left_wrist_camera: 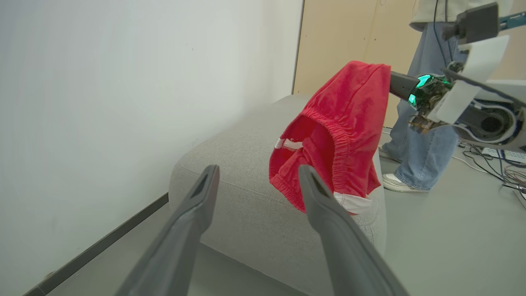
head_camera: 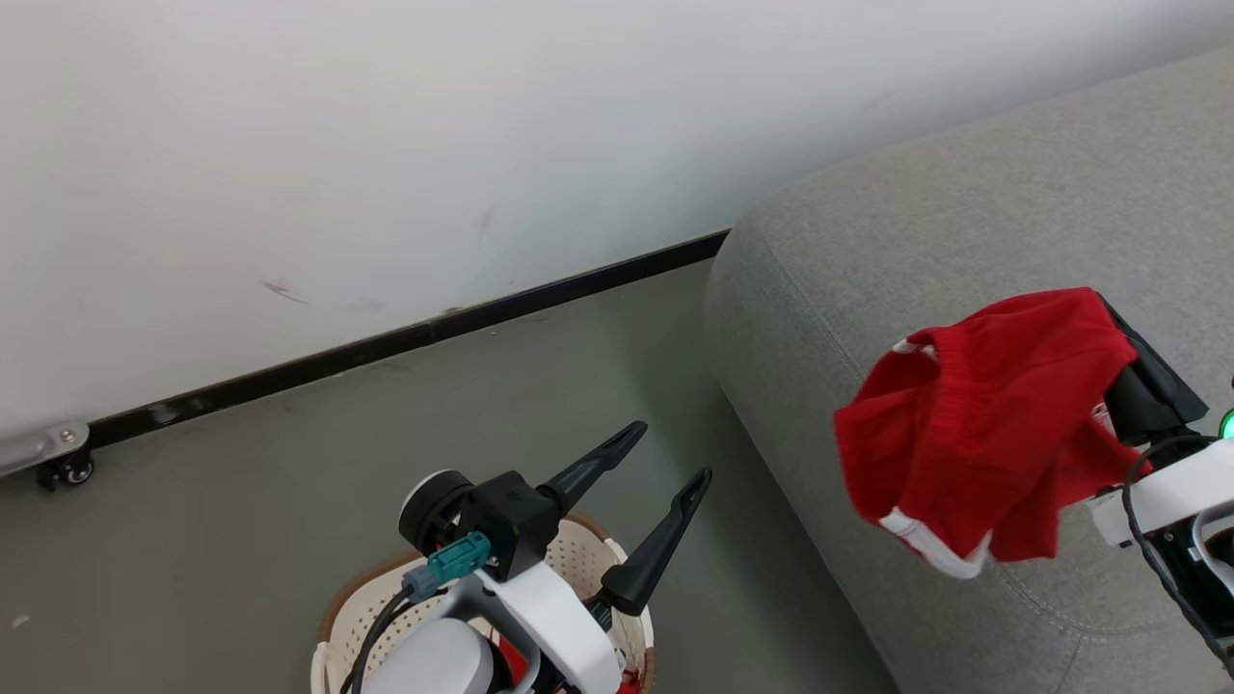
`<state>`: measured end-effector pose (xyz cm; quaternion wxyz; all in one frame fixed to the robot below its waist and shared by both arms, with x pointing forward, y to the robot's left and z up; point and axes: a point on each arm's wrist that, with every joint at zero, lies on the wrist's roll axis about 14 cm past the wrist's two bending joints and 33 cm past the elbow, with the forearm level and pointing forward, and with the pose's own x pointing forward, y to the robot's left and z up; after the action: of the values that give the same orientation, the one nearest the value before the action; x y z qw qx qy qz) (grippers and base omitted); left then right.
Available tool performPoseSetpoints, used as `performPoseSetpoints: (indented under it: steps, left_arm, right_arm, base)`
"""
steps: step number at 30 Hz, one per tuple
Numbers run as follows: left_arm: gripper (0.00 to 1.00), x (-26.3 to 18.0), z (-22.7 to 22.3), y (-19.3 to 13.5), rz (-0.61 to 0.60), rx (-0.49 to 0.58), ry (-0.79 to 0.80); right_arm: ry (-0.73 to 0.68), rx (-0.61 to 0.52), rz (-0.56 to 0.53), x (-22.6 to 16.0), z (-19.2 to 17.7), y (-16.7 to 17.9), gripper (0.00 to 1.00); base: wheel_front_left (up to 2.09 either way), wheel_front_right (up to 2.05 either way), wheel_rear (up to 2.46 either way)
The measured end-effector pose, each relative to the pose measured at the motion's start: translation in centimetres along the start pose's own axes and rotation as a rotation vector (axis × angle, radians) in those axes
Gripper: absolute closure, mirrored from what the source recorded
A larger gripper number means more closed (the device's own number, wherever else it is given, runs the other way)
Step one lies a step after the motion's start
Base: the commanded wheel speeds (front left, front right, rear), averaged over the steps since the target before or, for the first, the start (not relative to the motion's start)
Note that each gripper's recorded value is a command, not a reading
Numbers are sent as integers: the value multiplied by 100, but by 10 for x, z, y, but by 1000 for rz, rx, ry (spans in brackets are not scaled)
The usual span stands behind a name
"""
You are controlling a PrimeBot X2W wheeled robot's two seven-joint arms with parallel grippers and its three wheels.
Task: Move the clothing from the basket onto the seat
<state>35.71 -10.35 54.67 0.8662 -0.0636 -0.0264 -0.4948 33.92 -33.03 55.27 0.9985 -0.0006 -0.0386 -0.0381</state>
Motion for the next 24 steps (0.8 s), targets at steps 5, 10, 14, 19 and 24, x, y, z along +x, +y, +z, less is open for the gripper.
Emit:
performPoseSetpoints:
  steps: [5, 10, 14, 19, 24]
  left_arm:
    - [0, 3, -9, -8, -26, -29, 18]
    - [0, 8, -11, -12, -48, -43, 12]
    - [0, 12, -13, -14, -61, -53, 12]
    - [0, 14, -14, -11, -66, -62, 3]
    - [0, 13, -17, -1, -53, -62, 7]
  right_arm:
    - [1, -13, -44, -9, 2, -17, 100]
    - [9, -21, -76, -16, 1, -28, 100]
    - [18, -22, -100, -20, -1, -35, 100]
    - [42, -20, -130, -23, -7, -44, 100]
    - [54, -30, -159, -19, -6, -57, 100]
  base:
    - [0, 0, 0]
    - [0, 0, 0]
    - [0, 0, 0]
    - [0, 0, 0]
    - [0, 0, 0]
